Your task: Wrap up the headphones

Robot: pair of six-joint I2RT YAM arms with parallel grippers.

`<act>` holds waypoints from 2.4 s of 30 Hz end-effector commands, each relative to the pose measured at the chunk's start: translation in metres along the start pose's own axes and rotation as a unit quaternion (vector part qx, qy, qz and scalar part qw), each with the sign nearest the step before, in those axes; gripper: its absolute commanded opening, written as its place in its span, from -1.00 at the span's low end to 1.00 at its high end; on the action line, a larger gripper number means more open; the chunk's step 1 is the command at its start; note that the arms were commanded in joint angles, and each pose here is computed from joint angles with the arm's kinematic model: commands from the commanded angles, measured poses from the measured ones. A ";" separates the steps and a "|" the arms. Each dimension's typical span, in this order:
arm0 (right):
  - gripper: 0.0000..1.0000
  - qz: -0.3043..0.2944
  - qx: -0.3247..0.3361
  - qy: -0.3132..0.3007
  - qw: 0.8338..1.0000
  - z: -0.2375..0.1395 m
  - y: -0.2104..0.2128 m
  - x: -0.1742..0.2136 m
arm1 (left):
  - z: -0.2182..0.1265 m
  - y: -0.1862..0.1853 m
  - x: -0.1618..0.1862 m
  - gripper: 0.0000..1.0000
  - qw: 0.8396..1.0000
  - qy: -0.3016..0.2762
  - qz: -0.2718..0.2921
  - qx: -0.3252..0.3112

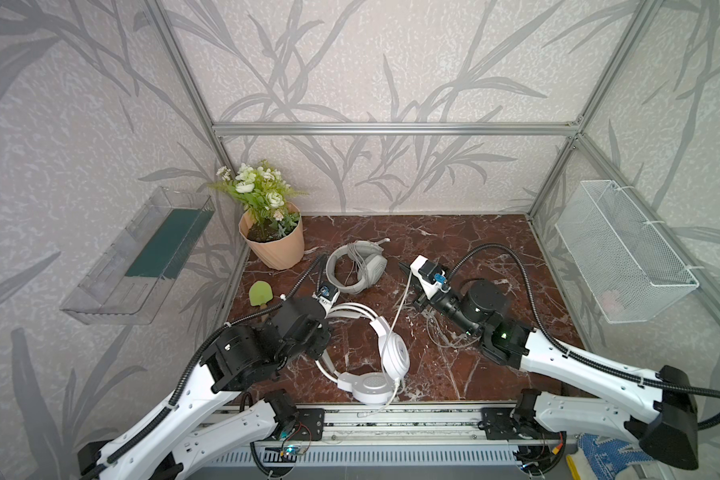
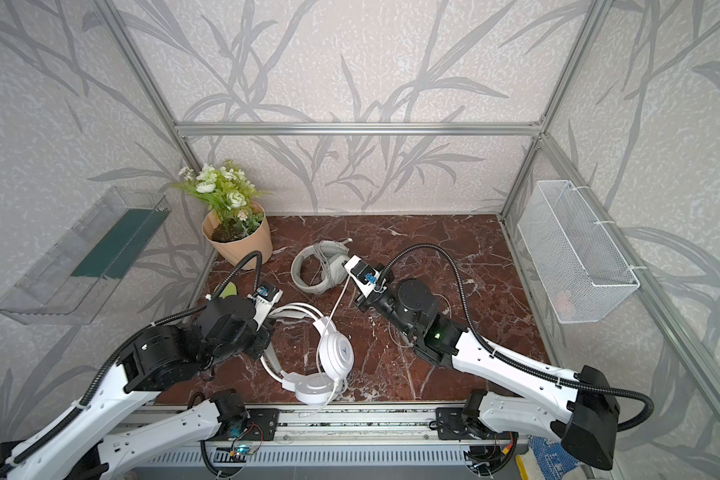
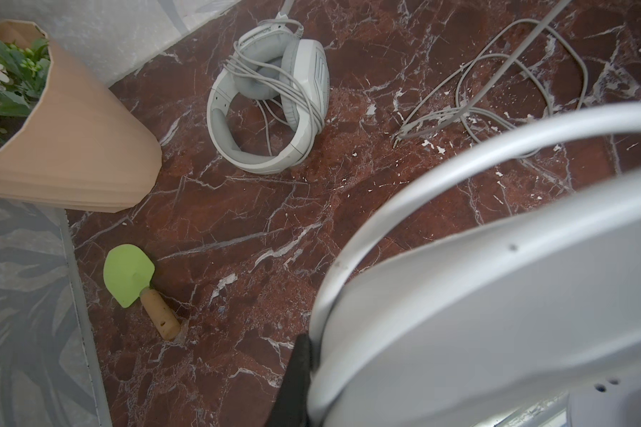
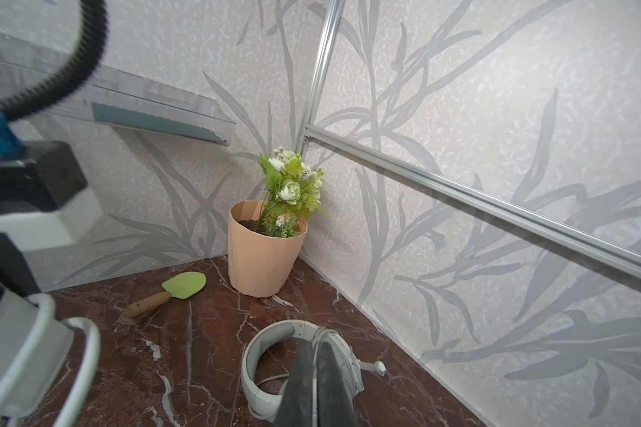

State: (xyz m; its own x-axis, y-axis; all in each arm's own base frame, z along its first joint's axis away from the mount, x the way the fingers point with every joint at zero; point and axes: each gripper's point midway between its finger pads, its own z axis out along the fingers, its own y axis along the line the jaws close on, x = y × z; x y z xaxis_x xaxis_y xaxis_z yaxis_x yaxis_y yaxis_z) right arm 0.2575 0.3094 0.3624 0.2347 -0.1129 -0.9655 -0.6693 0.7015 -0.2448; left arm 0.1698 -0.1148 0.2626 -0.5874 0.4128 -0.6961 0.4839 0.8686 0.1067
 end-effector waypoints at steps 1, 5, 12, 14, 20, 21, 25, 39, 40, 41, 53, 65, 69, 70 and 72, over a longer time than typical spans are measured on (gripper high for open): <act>-1.00 0.022 0.020 0.010 1.000 0.007 -0.012 0.010 | -0.032 -0.004 -0.033 -1.00 0.996 -0.068 -0.049 0.039; -1.00 0.028 0.024 0.021 0.999 0.012 -0.011 0.026 | -0.050 -0.005 -0.050 -1.00 0.992 -0.091 -0.068 0.056; -1.00 0.058 0.040 0.036 0.997 0.015 -0.019 0.050 | -0.074 0.003 -0.063 -1.00 0.986 -0.128 -0.088 0.060; -1.00 0.071 0.038 0.036 0.996 0.015 -0.017 0.056 | -0.077 0.004 -0.064 -1.00 0.985 -0.131 -0.093 0.058; -1.00 0.098 0.055 0.023 0.993 0.012 -0.021 0.064 | -0.077 0.005 -0.062 -1.00 0.985 -0.131 -0.098 0.059; -1.00 0.104 0.059 0.011 0.993 0.009 -0.025 0.059 | -0.075 0.006 -0.060 -1.00 0.986 -0.127 -0.095 0.055; -1.00 0.107 0.049 -0.037 0.992 -0.002 -0.030 0.028 | -0.063 0.010 -0.050 -1.00 0.991 -0.102 -0.082 0.029; -1.00 0.157 -0.008 0.005 0.988 0.017 -0.009 0.075 | -0.084 -0.012 -0.083 -1.00 0.969 -0.145 -0.164 0.116; -1.00 0.163 -0.015 0.001 0.987 0.018 -0.006 0.076 | -0.086 -0.016 -0.089 -1.00 0.964 -0.150 -0.176 0.131; -1.00 0.163 -0.024 0.006 0.986 0.020 -0.002 0.079 | -0.087 -0.019 -0.092 -1.00 0.960 -0.152 -0.186 0.141; -0.47 0.199 -0.068 0.001 0.978 0.013 0.020 0.101 | -0.095 -0.029 -0.124 -1.00 0.923 -0.169 -0.288 0.192; 0.20 0.208 -0.064 0.018 0.976 -0.011 0.028 0.137 | -0.099 0.002 -0.126 -1.00 0.917 -0.160 -0.349 0.107; 0.29 0.193 -0.048 -0.003 0.980 -0.012 0.026 0.143 | -0.102 0.015 -0.123 -1.00 0.918 -0.138 -0.366 0.063; 0.31 0.188 -0.047 -0.003 0.981 -0.011 0.027 0.147 | -0.102 0.019 -0.122 -1.00 0.919 -0.129 -0.370 0.049; 0.32 0.181 -0.040 -0.004 0.983 -0.008 0.027 0.155 | -0.106 0.023 -0.122 -1.00 0.917 -0.120 -0.378 0.036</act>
State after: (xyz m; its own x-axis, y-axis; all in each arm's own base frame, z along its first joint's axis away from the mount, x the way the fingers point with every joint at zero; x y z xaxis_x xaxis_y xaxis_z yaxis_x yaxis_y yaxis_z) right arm 0.2673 0.3072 0.1926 -0.1103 0.0927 -0.9896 -0.7706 0.6208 0.1441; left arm 0.1833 -0.1325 0.4171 -0.6384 -0.2949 -0.7109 0.1430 0.8622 -0.4860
